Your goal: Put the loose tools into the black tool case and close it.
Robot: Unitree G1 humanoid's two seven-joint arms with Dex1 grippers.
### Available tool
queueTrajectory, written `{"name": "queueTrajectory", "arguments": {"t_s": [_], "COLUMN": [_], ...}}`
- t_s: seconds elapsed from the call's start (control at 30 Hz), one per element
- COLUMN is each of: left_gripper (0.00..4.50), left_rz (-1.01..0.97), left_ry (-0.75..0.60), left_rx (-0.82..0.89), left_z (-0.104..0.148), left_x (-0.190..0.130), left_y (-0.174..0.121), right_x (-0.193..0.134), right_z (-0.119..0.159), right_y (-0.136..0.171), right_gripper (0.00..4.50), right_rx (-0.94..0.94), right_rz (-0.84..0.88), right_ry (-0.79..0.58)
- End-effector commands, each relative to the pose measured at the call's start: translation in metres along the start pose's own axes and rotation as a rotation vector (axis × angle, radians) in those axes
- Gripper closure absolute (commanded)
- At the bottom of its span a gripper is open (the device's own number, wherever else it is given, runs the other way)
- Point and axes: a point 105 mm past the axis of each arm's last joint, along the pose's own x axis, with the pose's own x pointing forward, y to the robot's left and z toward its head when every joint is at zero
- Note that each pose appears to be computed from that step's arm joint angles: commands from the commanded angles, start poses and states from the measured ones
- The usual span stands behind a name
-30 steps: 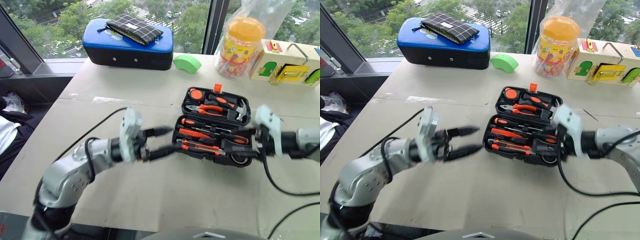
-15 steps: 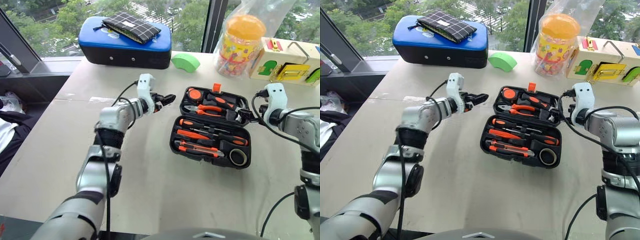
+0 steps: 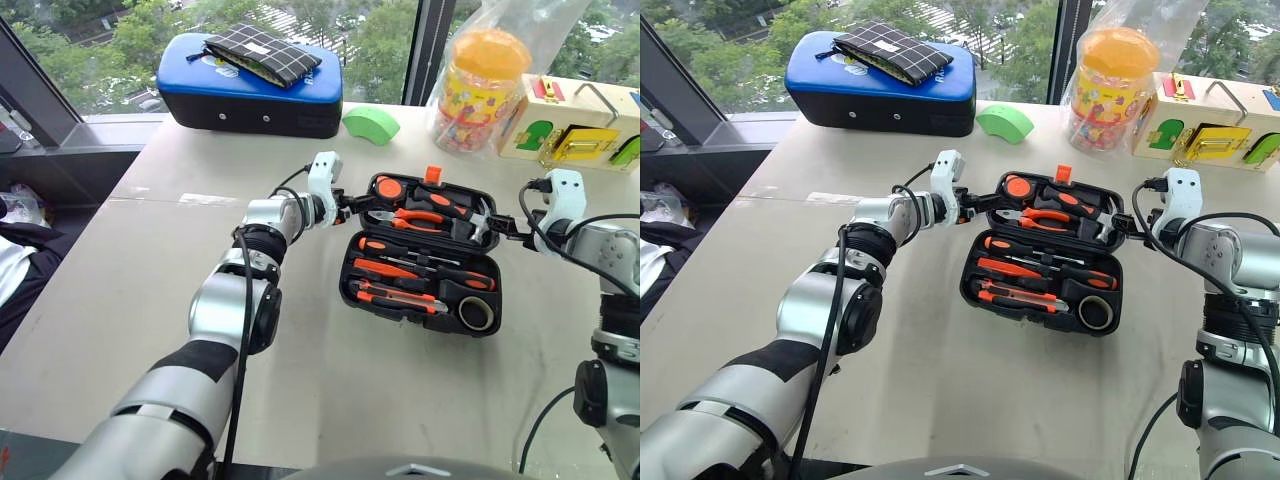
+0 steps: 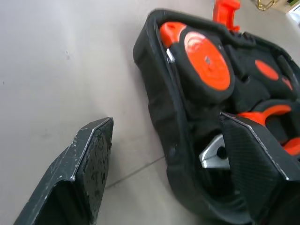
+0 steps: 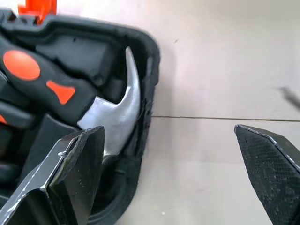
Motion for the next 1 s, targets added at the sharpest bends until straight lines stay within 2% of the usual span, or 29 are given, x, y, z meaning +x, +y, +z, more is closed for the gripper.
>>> {"name": "queueTrajectory", "arguments": {"t_s": [0.03, 0.1, 0.17, 0.3, 0.4, 0.47, 0.57, 0.73, 0.83, 0.97, 1.0], "left_gripper": [0.86, 0.86, 1.39, 3.0, 4.47, 4.5, 4.5, 4.5, 4.5, 4.5, 4.5], "left_rz": [0.004, -0.002, -0.013, -0.029, -0.079, -0.131, -0.202, -0.202, -0.197, -0.173, -0.168], "left_ry": [-0.015, -0.024, -0.022, -0.014, -0.029, -0.067, -0.173, -0.382, -0.425, -0.396, -0.384], "left_rx": [-0.014, -0.055, -0.082, -0.12, -0.125, -0.086, 0.079, 0.366, 0.608, 0.914, 0.939], "left_z": [0.008, 0.008, 0.006, 0.003, 0.006, 0.014, 0.032, 0.059, 0.05, 0.004, -0.003], "left_x": [0.0, 0.001, 0.003, 0.003, 0.0, -0.003, -0.011, -0.031, -0.045, -0.069, -0.072], "left_y": [-0.001, -0.003, -0.005, -0.007, -0.01, -0.014, -0.023, -0.032, -0.035, -0.023, -0.02], "right_x": [0.004, 0.012, 0.02, 0.029, 0.025, 0.019, 0.004, -0.016, -0.033, -0.052, -0.056], "right_z": [0.0, -0.002, -0.005, -0.009, -0.007, -0.002, 0.02, 0.061, 0.066, 0.029, 0.021], "right_y": [-0.001, -0.001, 0.0, -0.003, -0.002, 0.008, 0.031, 0.065, 0.085, 0.087, 0.085], "right_gripper": [0.01, 0.01, 0.52, 2.12, 3.67, 4.44, 4.44, 4.44, 4.44, 4.44, 4.44], "right_rx": [0.036, 0.055, 0.036, 0.048, 0.03, 0.008, -0.121, -0.282, -0.437, -0.574, -0.591], "right_rz": [0.0, 0.004, 0.006, 0.008, 0.042, 0.115, 0.213, 0.281, 0.317, 0.356, 0.348], "right_ry": [-0.008, -0.001, 0.015, 0.029, 0.006, -0.037, -0.204, -0.433, -0.52, -0.534, -0.525]}}
